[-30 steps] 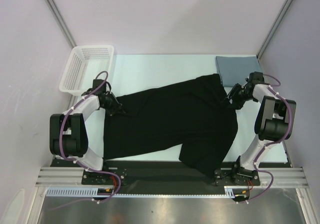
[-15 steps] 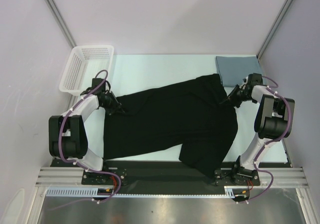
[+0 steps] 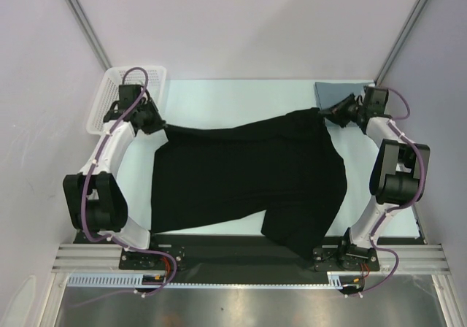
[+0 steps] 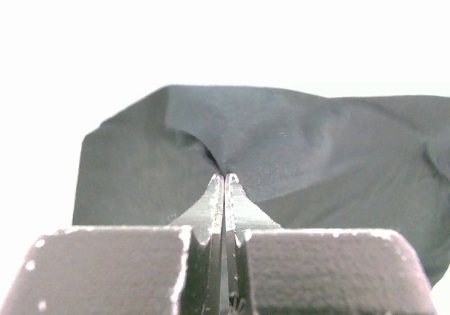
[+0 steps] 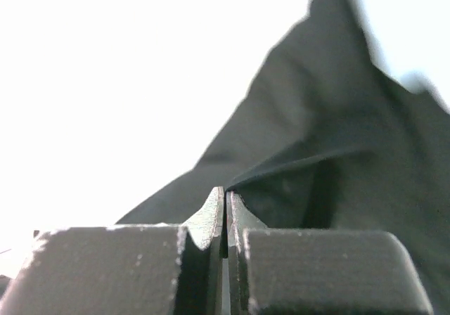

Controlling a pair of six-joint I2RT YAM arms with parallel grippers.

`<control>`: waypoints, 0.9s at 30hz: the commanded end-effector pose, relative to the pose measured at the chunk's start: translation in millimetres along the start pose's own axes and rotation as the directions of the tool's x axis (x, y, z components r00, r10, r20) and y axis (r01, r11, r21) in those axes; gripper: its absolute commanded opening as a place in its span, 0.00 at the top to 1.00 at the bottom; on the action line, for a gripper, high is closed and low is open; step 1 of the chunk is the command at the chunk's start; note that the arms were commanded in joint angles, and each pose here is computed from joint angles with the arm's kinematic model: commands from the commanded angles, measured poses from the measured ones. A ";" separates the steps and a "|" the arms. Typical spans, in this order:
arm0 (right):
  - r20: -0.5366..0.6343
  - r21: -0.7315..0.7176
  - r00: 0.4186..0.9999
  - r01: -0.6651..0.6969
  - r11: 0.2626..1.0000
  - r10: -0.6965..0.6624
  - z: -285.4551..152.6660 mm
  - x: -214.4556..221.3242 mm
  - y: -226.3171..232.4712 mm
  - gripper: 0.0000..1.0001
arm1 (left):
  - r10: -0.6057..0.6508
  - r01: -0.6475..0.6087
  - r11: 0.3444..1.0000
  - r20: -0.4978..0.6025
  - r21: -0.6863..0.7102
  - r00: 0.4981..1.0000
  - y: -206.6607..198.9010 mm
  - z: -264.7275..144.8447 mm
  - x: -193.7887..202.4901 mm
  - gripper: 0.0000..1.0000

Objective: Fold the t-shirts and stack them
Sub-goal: Fold the tshirt

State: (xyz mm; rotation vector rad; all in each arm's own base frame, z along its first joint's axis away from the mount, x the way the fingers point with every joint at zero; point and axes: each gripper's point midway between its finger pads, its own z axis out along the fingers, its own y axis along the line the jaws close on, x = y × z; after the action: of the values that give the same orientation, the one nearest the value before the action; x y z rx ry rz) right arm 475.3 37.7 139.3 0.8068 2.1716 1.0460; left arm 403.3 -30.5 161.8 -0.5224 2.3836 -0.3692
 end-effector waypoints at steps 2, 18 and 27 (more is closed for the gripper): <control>0.175 -0.294 0.984 0.074 0.953 -0.022 -5.6 -54.1 105.3 1.00 | 0.079 -0.076 0.997 0.156 -0.025 0.985 4.4 -6.7 -56.2 1.00; 0.514 -0.571 0.853 0.416 0.708 -0.087 -108.8 -117.4 274.6 1.00 | 0.113 -0.207 0.967 0.473 0.151 0.874 -52.7 -60.0 -154.6 1.00; 0.810 -0.424 0.574 0.717 0.553 -0.123 -293.8 -74.8 377.1 1.00 | 0.018 -0.370 0.867 0.722 0.333 0.691 -109.9 -211.5 -148.5 1.00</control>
State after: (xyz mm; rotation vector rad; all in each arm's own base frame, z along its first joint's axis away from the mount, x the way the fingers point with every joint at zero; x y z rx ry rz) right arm 500.5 40.5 498.2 0.3174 1.2812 1.1206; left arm 436.7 -17.5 360.7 -0.2436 1.7535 -0.4453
